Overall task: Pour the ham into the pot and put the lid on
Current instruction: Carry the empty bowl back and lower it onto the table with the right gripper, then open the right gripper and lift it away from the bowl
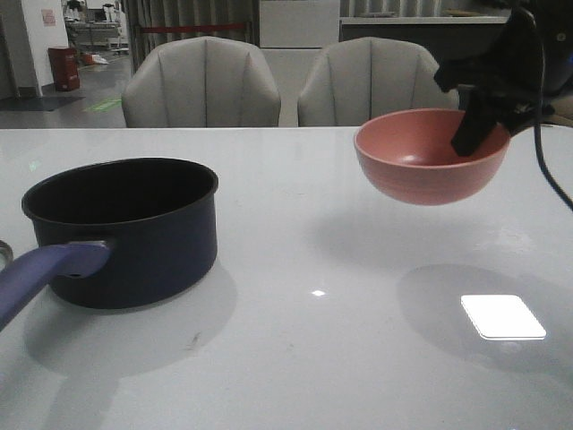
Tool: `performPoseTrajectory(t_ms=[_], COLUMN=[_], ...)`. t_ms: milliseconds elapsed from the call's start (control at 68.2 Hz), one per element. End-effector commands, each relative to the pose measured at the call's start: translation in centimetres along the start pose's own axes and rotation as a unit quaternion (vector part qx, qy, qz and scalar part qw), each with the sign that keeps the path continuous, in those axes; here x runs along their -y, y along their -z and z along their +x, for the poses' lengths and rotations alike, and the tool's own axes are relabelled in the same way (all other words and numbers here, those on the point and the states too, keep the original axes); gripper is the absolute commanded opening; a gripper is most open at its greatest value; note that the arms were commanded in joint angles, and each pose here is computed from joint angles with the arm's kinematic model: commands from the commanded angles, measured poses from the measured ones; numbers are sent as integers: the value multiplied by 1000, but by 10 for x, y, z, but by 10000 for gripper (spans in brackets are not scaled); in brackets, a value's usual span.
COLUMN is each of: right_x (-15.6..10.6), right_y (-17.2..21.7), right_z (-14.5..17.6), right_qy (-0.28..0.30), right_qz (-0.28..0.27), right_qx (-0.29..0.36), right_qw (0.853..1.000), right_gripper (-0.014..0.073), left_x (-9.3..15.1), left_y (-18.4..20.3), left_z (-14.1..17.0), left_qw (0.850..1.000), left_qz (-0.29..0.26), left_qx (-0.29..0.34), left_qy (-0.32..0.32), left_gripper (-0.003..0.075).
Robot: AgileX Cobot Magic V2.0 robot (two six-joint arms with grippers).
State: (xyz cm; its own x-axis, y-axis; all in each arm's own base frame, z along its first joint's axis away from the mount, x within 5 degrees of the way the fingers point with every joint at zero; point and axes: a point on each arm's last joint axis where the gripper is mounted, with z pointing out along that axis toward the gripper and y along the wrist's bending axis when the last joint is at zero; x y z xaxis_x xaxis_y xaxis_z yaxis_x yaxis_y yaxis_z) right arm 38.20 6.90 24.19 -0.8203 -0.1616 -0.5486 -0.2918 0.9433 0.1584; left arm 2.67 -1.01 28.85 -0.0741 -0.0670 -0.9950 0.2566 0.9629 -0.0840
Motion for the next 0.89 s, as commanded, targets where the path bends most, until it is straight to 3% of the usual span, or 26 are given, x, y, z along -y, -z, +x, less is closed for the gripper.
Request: performPoseTrajectory(t_ms=[0, 293, 557, 704, 880], right_x=[-1, 3, 6, 6, -2], right_y=[11, -20, -34, -20, 28], right_z=[-11, -1, 5, -3, -18], right_qy=[-19, -41, -42, -14, 22], right_qz=[-10, -22, -23, -10, 6], right_qx=[32, -10, -31, -17, 32], right_qw=[999, 999, 998, 1000, 999], right_gripper=[135, 193, 404, 442, 442], left_x=[1, 1, 1, 1, 1], left_y=[2, 2, 2, 2, 2], left_z=[-15, -15, -15, -15, -15], left_qw=[999, 999, 999, 999, 999], left_qz=[6, 6, 6, 6, 6], left_qx=[47, 47, 47, 47, 47], left_qy=[8, 8, 8, 8, 8], left_gripper=[585, 585, 585, 585, 585])
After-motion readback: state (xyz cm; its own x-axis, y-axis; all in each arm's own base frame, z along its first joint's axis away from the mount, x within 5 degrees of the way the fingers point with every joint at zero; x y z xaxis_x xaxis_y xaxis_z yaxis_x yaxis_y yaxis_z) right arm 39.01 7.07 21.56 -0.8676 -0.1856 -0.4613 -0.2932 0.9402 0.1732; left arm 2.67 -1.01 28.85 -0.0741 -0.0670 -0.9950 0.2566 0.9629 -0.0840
